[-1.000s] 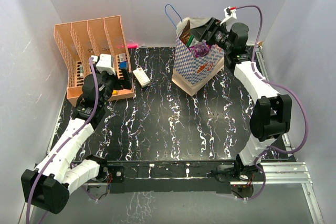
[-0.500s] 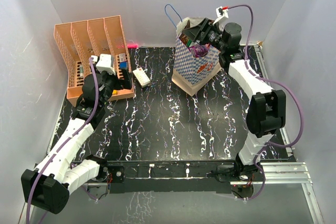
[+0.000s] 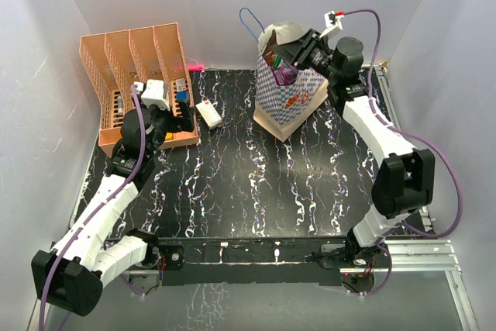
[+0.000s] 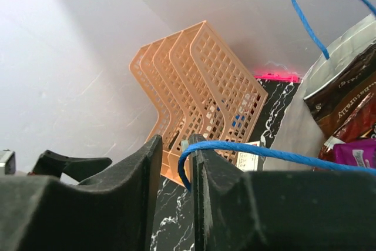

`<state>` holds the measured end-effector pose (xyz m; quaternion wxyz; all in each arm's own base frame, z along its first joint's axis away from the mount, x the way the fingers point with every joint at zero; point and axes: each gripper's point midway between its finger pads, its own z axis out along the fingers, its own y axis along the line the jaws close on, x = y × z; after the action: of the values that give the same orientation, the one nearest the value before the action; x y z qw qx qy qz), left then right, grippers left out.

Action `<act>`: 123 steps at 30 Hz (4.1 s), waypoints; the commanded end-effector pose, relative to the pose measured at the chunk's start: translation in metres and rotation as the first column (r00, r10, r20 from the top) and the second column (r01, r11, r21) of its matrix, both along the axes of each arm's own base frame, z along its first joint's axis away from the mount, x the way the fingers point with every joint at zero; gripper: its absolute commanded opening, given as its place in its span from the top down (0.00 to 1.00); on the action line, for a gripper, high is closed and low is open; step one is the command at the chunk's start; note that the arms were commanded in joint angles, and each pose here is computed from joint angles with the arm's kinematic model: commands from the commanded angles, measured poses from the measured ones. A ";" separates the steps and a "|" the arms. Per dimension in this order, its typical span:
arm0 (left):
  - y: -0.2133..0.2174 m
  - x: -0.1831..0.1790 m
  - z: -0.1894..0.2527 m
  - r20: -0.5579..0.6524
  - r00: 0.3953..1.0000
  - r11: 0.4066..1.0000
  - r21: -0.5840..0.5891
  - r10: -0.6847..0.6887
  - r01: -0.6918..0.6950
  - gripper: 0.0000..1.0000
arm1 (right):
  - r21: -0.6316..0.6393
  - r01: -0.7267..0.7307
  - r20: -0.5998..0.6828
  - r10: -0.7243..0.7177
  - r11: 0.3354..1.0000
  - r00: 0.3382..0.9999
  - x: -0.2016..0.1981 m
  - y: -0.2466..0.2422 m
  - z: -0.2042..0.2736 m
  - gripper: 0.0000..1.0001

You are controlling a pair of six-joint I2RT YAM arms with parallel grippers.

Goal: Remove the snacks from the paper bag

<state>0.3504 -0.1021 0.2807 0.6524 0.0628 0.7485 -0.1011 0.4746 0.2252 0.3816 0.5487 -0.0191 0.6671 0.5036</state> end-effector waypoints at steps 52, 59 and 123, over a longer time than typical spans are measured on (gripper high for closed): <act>-0.236 0.067 0.058 -0.136 0.867 0.658 -0.710 -0.479 0.251 0.14 | -0.122 0.513 0.096 -0.504 0.850 0.858 -0.324 -0.170 0.039 0.89; -0.282 0.111 0.035 -0.169 0.844 0.652 -0.716 -0.509 0.249 0.41 | -0.055 0.550 0.122 -0.541 0.833 0.832 -0.325 -0.179 0.047 0.88; -0.011 -0.078 0.203 0.130 0.988 0.946 -0.302 -0.080 0.117 1.00 | -0.207 -0.338 -0.101 0.324 0.918 0.941 -0.282 0.074 -0.054 0.85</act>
<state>0.2971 -0.1072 0.4053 0.5916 -0.0386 0.7839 -0.1846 0.1765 0.3207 0.3376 0.3937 -0.2487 0.6890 0.5554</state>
